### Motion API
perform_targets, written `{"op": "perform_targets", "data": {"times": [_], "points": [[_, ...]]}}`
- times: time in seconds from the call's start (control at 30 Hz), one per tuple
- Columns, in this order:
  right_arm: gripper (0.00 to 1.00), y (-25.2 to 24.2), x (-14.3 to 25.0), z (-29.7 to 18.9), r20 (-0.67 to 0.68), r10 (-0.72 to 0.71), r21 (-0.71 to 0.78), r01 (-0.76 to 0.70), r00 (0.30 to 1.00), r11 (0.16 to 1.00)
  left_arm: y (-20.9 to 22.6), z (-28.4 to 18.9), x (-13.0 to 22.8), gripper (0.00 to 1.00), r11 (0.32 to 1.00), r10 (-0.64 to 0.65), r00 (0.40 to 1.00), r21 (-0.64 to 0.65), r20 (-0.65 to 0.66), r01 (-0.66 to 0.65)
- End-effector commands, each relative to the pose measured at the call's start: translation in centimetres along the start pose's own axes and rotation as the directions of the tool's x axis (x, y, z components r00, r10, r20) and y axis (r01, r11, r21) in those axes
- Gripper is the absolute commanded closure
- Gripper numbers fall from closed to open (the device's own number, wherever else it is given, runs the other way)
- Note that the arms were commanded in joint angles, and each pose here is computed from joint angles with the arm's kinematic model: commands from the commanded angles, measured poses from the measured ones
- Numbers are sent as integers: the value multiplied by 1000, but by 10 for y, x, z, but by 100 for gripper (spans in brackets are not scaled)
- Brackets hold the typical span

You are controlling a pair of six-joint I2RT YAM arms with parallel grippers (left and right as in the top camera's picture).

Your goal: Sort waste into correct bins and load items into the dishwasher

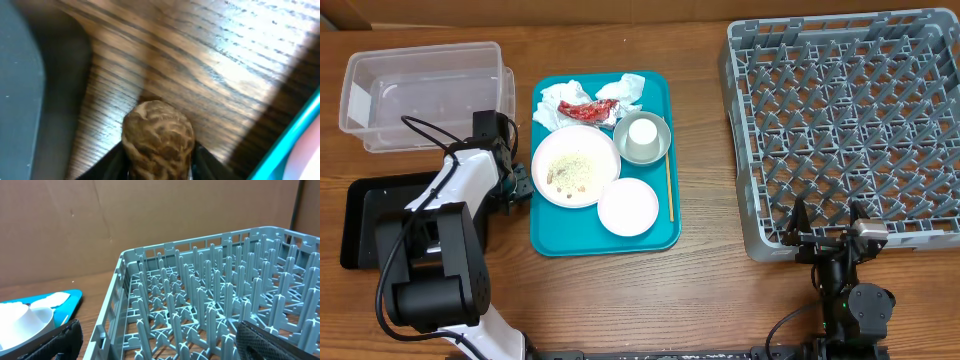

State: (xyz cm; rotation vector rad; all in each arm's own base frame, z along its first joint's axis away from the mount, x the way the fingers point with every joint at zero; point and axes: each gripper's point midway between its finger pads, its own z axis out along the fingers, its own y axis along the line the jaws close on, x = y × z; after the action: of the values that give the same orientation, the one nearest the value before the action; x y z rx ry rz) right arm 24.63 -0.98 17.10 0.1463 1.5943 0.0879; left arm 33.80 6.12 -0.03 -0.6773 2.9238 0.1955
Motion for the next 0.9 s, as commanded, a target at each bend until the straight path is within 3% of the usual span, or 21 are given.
{"op": "perform_targets", "data": {"times": [0.0,0.2,0.4,0.67,0.87], "points": [[0,0,1,0,5,-3,-2,3,1000,1000,6,13,17,67,1000,1,998,-16,-55,-2],[0,0,1,0,5,-3,-2,3,1000,1000,7,0,12,82,1000,-2,997,-22,-79,0],[0,0,1,0,5,-3,-2,3,1000,1000,6,-27,-1,88,999,-19,995,-28,-94,17],[0,0,1,0,5,-3,-2,3,1000,1000,7,-80,-40,87,998,-55,998,-11,-38,54],[0,0,1,0,5,-3,-2,3,1000,1000,41,-113,-77,80,987,-163,986,1,36,163]]}}
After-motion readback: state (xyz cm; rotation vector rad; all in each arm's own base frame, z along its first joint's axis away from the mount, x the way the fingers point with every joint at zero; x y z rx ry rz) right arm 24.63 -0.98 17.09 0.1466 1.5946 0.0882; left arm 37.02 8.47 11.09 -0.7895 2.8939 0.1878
